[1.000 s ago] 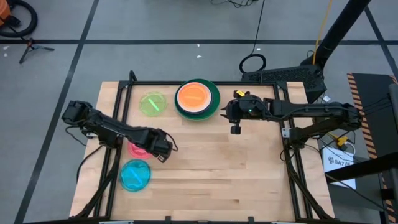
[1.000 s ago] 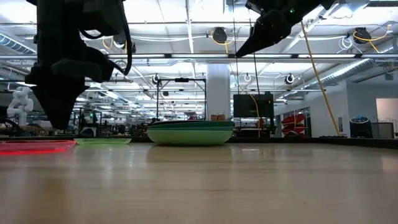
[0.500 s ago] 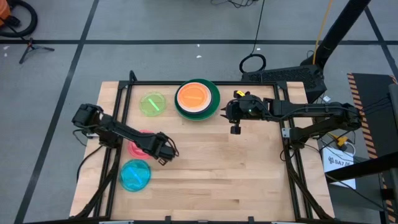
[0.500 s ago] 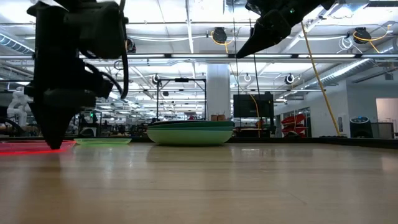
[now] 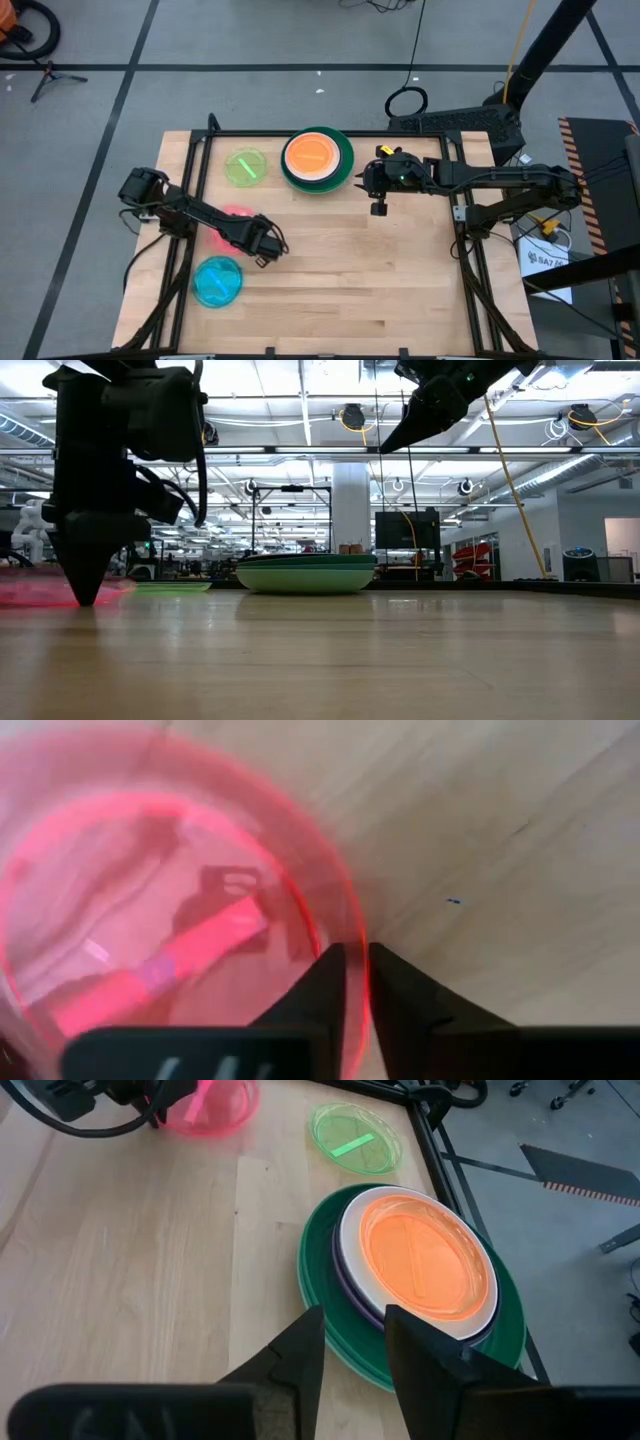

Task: Stack plastic plates
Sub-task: Stack the light pink plate on top of the light orange plate

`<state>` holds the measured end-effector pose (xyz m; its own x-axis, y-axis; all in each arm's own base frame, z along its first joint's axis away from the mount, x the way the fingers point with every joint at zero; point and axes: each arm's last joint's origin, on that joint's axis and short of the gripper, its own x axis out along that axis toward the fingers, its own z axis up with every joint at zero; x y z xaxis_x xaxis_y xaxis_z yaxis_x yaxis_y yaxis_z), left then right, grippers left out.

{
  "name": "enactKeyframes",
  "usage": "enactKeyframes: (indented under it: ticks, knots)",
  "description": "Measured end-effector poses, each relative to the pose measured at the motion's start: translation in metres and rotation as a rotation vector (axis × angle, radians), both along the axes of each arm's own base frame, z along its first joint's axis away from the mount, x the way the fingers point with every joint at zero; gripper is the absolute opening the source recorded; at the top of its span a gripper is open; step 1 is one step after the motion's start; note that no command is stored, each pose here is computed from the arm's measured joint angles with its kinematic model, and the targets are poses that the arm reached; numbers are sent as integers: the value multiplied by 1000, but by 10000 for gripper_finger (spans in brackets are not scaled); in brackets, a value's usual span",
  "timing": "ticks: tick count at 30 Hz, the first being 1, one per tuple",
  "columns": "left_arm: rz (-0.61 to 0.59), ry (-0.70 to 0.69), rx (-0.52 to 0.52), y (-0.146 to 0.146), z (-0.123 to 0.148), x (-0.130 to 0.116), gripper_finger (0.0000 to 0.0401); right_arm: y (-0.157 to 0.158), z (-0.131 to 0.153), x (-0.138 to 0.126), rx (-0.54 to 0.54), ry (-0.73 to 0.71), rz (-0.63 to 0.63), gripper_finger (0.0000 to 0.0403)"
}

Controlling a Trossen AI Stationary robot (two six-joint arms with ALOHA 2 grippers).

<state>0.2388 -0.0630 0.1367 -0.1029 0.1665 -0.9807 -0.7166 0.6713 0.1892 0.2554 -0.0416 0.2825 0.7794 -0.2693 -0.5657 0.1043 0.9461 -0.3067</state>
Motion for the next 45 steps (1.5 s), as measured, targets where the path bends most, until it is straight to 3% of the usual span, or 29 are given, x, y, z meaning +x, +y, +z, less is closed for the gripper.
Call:
enactKeyframes:
  ticks: [4, 15, 19, 27, 38, 45]
  knots:
    - [-31, 6, 10, 0, 2, 2, 9, 0, 0, 0, 0, 0, 0, 100]
    - [-269, -26, 5, -10, 43, 27, 6, 1, -1, -1, 10, 15, -1, 100]
    - [-435, -19, 79, -16, 66, 34, 6, 1, -3, -2, 26, 36, -11, 100]
    - [-954, 37, 342, -26, 95, 46, 5, 1, -8, -6, 60, 83, -32, 100]
    - [-1160, 102, 394, 43, 101, 77, 5, 2, -11, -9, 90, 118, -54, 100]
    - [-1179, -29, 351, 106, 104, 91, 5, 2, -12, -10, 105, 135, -65, 100]
